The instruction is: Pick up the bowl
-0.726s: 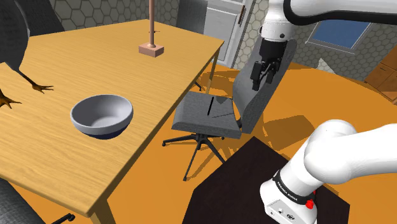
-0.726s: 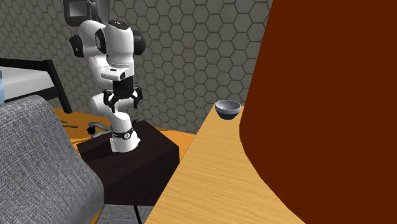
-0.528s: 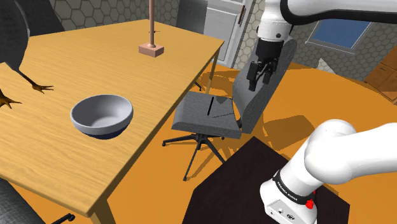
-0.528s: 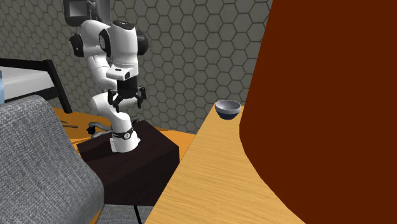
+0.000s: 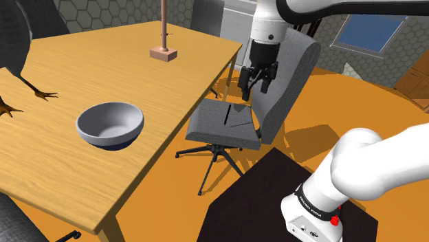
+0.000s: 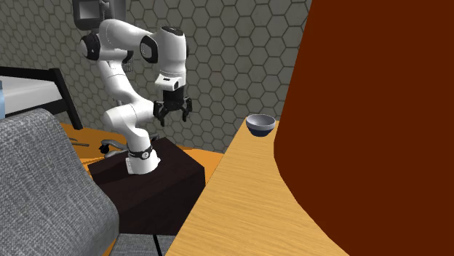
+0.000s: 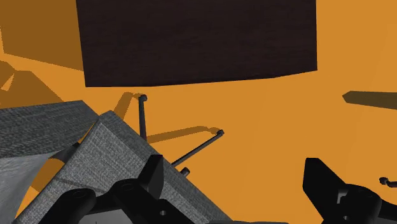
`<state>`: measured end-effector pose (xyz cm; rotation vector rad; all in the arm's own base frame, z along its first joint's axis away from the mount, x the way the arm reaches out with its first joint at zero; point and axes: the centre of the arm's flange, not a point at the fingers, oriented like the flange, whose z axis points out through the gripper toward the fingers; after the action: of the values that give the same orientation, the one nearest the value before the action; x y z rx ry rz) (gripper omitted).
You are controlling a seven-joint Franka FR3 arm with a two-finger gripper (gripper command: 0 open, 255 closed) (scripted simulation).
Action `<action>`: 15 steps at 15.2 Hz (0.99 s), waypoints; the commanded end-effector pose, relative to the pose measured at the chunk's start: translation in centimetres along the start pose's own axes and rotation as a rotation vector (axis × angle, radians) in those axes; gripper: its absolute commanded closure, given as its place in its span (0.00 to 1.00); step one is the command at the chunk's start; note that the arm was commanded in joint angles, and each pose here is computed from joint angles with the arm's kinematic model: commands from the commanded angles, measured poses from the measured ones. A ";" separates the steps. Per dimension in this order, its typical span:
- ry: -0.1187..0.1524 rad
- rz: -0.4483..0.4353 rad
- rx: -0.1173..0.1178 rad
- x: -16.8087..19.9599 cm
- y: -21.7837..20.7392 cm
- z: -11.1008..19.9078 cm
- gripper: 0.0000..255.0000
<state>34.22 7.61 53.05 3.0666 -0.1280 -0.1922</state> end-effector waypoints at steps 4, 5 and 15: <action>0.013 0.016 0.015 2.1 -6.2 -0.4 0.00; 0.015 0.019 0.018 2.5 -7.4 -0.5 0.00; 0.041 0.049 0.047 6.9 -19.2 -1.6 0.00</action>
<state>42.26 24.86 52.58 3.1039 -0.2003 -0.1305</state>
